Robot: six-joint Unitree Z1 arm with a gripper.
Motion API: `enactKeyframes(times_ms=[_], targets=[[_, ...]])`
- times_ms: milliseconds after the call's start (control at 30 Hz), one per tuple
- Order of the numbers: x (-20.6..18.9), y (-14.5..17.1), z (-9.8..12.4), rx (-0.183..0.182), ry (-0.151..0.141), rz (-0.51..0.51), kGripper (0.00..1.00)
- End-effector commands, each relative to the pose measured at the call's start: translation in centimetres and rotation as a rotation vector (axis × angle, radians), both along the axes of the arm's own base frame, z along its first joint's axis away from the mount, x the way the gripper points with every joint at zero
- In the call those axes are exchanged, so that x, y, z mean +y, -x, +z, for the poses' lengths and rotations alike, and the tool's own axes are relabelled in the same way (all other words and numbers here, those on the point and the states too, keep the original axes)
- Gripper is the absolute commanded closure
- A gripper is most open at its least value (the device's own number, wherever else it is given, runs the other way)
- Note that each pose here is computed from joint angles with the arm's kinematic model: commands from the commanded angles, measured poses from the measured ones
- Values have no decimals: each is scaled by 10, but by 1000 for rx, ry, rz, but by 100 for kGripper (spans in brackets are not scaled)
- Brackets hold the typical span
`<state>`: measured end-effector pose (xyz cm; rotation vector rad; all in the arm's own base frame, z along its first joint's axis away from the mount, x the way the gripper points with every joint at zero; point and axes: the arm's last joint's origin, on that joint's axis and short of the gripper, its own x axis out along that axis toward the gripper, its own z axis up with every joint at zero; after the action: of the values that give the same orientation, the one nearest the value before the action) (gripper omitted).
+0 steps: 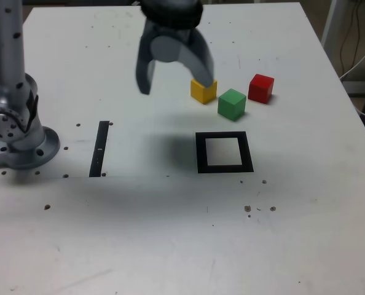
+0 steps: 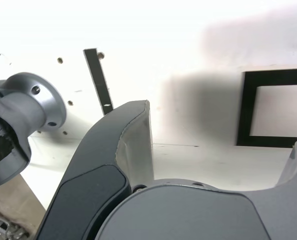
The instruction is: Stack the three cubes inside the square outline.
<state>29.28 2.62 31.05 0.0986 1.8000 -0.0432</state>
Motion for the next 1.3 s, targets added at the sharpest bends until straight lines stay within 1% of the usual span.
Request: enactKeyframes(times_ms=[0, 333, 533, 733, 867, 967, 1100, 1267], targets=[[5, -12, -1, 10, 1, -5, 1], [29, -62, -2, 2, 17, -22, 1], [49, -91, -10, -16, 36, -26, 1], [74, -111, -21, -25, 47, -26, 1], [88, -121, -30, -29, 48, -29, 1], [97, -127, -34, -35, 43, -34, 1], [105, -134, -37, -53, 33, -50, 1], [116, -142, -44, -62, 32, -57, 1]])
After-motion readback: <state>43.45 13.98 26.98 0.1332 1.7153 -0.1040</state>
